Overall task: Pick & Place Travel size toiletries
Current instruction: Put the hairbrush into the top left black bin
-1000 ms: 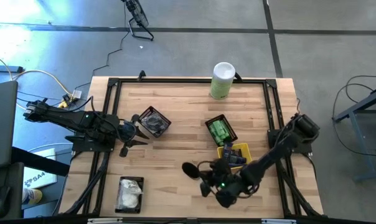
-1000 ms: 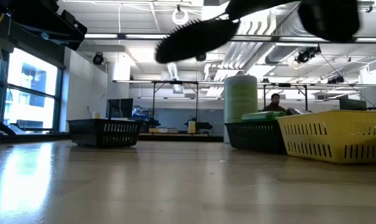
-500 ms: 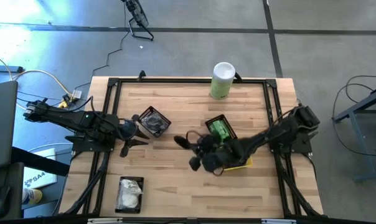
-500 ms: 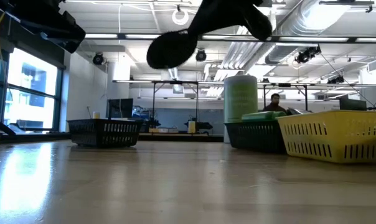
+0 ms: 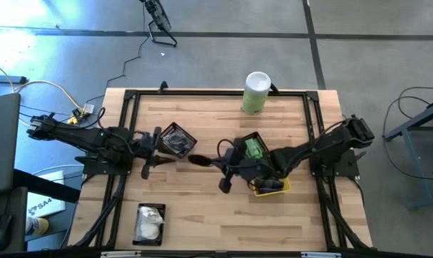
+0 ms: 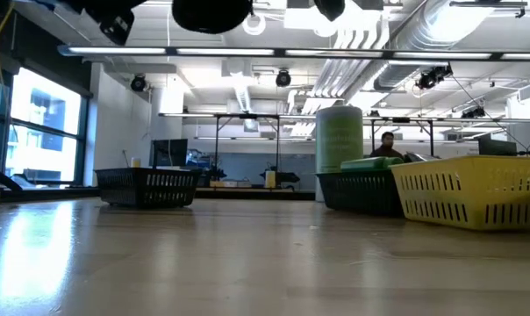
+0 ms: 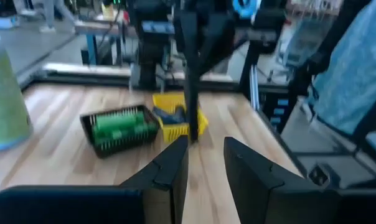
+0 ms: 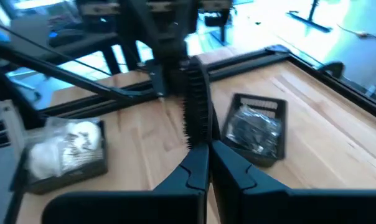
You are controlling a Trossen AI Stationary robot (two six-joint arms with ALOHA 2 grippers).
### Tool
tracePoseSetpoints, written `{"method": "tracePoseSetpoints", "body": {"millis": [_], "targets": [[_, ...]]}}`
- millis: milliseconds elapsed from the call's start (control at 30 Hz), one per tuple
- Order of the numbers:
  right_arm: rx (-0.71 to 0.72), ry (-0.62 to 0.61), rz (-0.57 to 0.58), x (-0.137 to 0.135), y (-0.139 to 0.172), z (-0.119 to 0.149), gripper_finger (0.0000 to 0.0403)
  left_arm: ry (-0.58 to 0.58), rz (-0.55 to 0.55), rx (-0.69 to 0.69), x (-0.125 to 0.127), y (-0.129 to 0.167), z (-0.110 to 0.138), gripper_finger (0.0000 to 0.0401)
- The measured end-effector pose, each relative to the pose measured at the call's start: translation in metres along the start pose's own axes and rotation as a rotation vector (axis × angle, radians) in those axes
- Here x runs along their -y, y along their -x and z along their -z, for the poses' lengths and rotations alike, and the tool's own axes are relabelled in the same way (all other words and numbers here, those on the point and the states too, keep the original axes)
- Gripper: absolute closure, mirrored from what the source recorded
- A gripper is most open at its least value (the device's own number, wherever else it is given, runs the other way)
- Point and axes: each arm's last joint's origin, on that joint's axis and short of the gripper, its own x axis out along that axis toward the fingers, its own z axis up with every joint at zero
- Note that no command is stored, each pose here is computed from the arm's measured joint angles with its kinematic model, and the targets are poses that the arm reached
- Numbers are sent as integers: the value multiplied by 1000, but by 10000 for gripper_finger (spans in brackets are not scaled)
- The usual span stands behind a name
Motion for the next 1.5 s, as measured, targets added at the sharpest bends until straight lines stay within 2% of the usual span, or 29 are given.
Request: {"method": "tracePoseSetpoints", "body": {"millis": [233, 700, 900, 1067, 1500], "targets": [[58, 55, -67, -10, 5, -4, 399, 0, -4, 1, 1, -13, 1, 301], [62, 94, -79, -5, 1, -8, 399, -11, -31, 19, 1, -49, 8, 301], [57, 89, -83, 0, -3, -10, 399, -19, -41, 92, 2, -54, 3, 301], [61, 95, -73, 1, -4, -10, 399, -22, -44, 63, 2, -55, 6, 301], [190, 169, -40, -1, -2, -23, 399, -26, -47, 22, 1, -55, 10, 301]]}}
